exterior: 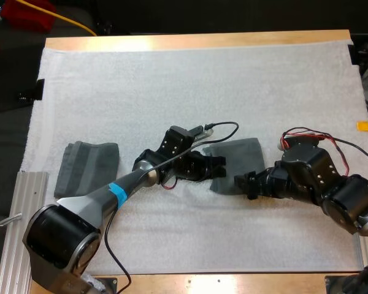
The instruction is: Pick towel from pile, fold and stack
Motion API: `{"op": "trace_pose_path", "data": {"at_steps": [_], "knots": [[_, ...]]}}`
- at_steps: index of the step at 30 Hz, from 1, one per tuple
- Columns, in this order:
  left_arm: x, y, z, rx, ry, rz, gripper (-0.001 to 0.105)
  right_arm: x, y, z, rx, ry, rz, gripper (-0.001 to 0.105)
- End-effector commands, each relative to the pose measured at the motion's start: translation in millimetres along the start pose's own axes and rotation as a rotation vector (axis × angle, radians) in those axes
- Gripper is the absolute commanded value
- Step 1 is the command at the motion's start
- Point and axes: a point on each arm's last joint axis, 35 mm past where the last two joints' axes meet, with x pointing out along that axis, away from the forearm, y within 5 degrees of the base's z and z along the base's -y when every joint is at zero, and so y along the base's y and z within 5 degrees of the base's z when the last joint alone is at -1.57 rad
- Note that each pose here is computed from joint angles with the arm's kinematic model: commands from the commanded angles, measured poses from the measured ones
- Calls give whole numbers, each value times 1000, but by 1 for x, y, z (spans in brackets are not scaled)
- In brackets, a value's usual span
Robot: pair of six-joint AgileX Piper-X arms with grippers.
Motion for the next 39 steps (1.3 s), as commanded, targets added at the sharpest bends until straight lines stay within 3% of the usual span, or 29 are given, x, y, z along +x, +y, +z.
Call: {"op": "trace_pose_path", "data": {"at_steps": [1,9,14,22,25,28,32,39], "knots": [[1,-4,-1,28,16,-18,0,-3,0,0,-7,-4,-5,82],[-8,-10,-3,114,82,-89,0,-3,0,0,-7,-4,-5,82],[-42,-17,1,192,40,-110,0,-3,0,0,-7,-4,-5,82],[-101,-5,7,229,-9,-97,0,-3,0,0,-7,-4,-5,82],[-120,-3,6,259,-2,-48,0,-3,0,0,-7,-4,-5,82],[-140,-4,6,314,-10,83,0,-3,0,0,-7,-4,-5,82],[-164,-15,5,400,8,233,0,-3,0,0,-4,-4,-5,82],[-197,-37,1,477,-20,378,0,-3,0,0,-4,-3,-3,82]]}}
